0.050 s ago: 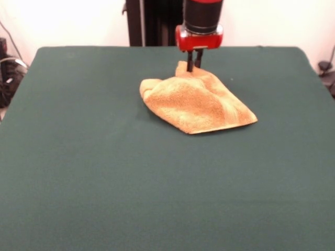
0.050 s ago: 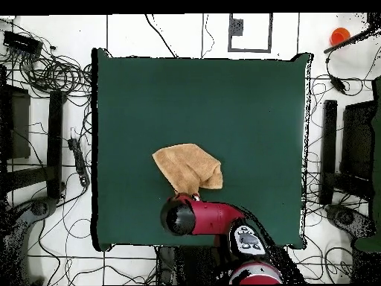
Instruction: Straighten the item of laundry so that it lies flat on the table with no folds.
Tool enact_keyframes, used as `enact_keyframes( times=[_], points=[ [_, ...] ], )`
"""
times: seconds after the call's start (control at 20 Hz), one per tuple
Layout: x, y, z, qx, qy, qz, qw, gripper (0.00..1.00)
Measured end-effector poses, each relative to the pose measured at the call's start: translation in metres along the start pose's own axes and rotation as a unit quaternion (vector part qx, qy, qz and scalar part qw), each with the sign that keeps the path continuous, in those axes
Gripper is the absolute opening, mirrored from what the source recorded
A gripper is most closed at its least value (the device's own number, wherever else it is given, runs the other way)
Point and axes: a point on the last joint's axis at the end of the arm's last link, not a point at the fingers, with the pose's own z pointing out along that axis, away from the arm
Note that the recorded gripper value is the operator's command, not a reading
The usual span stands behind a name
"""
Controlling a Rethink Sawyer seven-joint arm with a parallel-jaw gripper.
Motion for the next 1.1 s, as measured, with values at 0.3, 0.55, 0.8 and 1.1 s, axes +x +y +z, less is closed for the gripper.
enact_keyframes(
  times=[0.3,0.55,0.8,1.1],
  points=[
    [-0.005,0.000,-0.009,-0.002,-0.003,0.020,0.9998,0.00],
    [-0.008,0.002,-0.009,-0.006,-0.001,0.036,0.9993,0.00],
    [-0.011,0.011,-0.010,-0.011,0.001,0.054,0.9985,0.00],
    [-0.018,0.033,-0.012,-0.014,0.001,0.058,0.9982,0.00]
  ],
)
